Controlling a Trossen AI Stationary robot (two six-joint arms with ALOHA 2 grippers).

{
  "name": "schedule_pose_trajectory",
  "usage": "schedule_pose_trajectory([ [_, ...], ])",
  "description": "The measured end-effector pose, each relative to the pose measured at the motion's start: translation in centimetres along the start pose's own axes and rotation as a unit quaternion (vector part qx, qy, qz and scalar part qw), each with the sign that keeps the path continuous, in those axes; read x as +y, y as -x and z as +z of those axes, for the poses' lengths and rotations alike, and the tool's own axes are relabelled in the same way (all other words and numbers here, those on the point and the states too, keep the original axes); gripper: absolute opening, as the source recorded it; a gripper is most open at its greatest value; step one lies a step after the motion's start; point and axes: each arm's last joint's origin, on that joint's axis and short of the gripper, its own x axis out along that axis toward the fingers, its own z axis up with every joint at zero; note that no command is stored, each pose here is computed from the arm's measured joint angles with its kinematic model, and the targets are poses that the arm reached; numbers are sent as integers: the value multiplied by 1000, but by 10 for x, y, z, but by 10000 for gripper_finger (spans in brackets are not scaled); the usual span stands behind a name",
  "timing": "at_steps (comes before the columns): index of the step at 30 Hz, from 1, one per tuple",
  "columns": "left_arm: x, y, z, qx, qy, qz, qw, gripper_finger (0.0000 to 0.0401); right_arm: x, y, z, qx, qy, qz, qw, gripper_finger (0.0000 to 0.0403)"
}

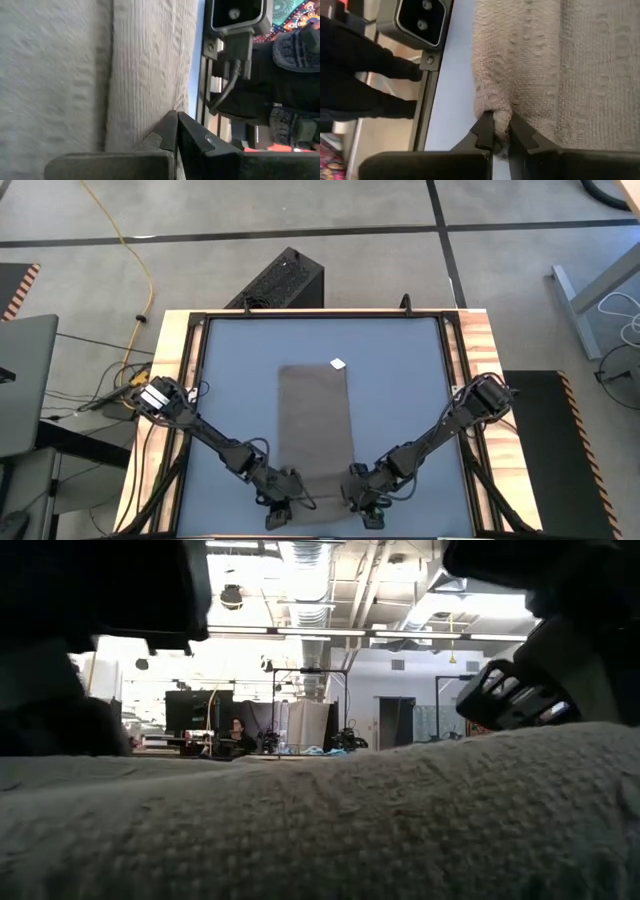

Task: Roll towel
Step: Roll the grey towel

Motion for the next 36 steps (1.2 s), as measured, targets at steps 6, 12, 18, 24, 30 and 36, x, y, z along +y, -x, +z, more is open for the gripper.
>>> schedule_pose_trajectory([
  [6, -8, -4, -12, 2, -13, 1, 1000, 0, -6, -8, -15, -39, -70, 46, 996, 41],
  [12, -33, 6, -14, -147, -123, 38, 981, 0, -17, -11, -38, -125, -140, 113, 976, 41],
  [18, -45, 23, -22, -148, -166, 73, 972, 0, -19, -11, -40, -137, -151, 117, 972, 41],
  [24, -60, 32, -40, -125, -229, 80, 962, 0, -19, -10, -39, -141, -157, 117, 970, 41],
  [30, -96, 48, -52, -103, -302, 166, 933, 0, -19, -10, -38, -143, -176, 120, 967, 44],
  [36, -113, 54, -51, -63, -466, 208, 858, 1, -19, -10, -38, -147, -180, 120, 965, 46],
])
